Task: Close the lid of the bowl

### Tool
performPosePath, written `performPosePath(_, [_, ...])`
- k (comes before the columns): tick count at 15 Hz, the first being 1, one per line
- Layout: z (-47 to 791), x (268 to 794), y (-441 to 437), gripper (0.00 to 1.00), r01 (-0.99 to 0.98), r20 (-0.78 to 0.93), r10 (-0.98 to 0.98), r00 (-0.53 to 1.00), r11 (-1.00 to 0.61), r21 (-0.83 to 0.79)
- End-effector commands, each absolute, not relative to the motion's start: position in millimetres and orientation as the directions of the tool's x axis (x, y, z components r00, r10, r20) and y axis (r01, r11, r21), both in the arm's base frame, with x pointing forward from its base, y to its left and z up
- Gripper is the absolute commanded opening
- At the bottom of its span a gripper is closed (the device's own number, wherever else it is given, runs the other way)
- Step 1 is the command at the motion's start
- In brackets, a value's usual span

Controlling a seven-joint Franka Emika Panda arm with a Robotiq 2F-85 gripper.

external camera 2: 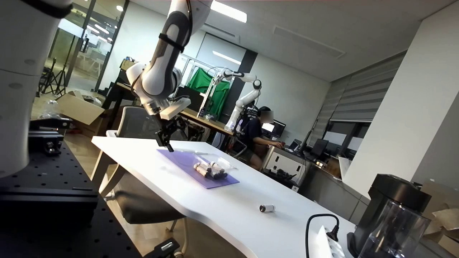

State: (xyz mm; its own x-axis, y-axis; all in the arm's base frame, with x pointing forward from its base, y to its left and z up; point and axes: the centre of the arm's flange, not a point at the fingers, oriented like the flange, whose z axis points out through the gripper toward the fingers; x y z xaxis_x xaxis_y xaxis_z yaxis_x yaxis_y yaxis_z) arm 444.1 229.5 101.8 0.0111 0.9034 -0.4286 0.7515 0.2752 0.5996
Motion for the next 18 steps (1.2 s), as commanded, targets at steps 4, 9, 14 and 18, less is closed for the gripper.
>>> performPosePath(4, [63,469,260,1.0,0.623,-0.393,0.919,-0.021,0.32,0.714])
performPosePath(9, [50,467,267,1.0,0.487,-0.419,0.906,-0.053,0.39,0.782])
performPosePath(14, [47,463,271,1.0,0.344,-0.47,0.88,-0.069,0.463,0.817])
performPosePath(18, [48,464,271,1.0,0.348,-0.475,0.876,-0.081,0.472,0.81])
